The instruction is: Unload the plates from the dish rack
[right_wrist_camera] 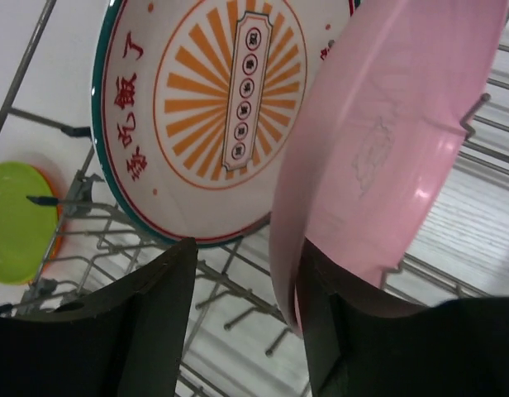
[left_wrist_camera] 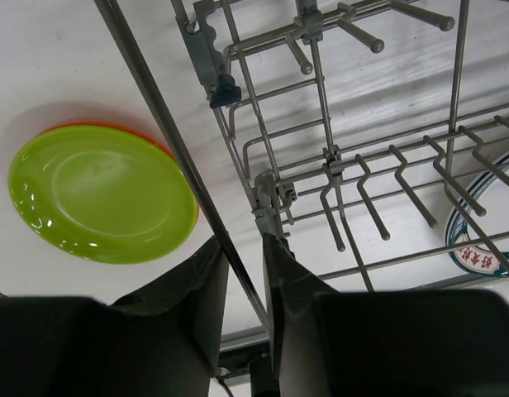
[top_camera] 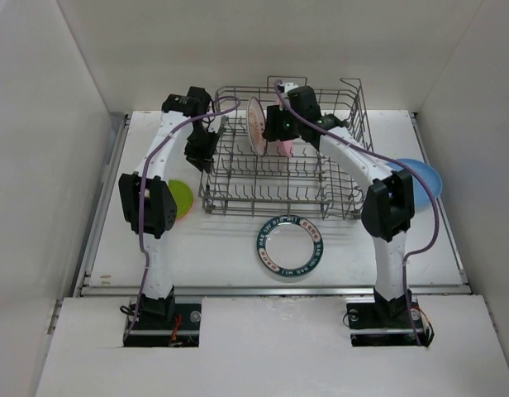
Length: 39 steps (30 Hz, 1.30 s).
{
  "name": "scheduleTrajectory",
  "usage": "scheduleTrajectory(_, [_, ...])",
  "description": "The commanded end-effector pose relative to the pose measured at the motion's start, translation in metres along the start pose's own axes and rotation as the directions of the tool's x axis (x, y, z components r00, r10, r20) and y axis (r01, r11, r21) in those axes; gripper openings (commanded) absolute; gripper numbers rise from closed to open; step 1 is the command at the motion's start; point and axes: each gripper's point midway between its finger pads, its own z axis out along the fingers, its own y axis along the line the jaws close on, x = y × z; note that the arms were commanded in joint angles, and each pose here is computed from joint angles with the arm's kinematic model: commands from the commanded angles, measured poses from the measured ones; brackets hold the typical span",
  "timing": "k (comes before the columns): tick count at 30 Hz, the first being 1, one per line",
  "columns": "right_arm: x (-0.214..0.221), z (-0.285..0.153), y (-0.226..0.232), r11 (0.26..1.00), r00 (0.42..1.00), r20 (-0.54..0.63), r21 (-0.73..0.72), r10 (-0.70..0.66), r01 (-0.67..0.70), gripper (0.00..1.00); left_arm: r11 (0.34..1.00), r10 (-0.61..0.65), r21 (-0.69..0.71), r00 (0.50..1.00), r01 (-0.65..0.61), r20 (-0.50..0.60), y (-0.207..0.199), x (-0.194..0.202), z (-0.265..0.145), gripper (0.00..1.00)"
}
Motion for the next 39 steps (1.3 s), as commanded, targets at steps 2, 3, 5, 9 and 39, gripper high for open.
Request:
scheduleTrajectory(2, [-0.048,-0.003,0.013,0.999,0.991,0.128,-0.026,-0.023,0.026,0.44,0.999,0.045,-0.014,0.998,-0.045,0.038,-0.004,0.005,-0.033,0.22])
scheduleTrajectory(3, [-0.045,0.000,0.012,0.999,0.993,0.115,-0.022,-0.022,0.025,0.25,0.999,0.044,-0.014,0.999,-0.044,0.029,-0.004,0.007,-0.031,0.23])
scheduleTrajectory(5, [-0.055,-0.010,0.013,0.999,0.989,0.142,-0.015,-0.036,0.038,0.11,0.999,0.035,-0.013,0.999,-0.035,0.029,-0.004,0.007,-0.031,0.25])
scheduleTrajectory(9, [-0.068,-0.036,0.019,0.993,0.976,0.184,0.032,-0.119,0.115,0.00,0.999,0.048,-0.015,0.996,-0.047,0.070,-0.009,-0.002,-0.043,0.29])
scheduleTrajectory(39, [-0.175,-0.329,-0.064,0.847,0.706,0.706,0.412,-0.063,-0.336,0.00,0.991,0.125,0.006,0.940,-0.134,0.319,-0.063,-0.046,-0.079,0.74])
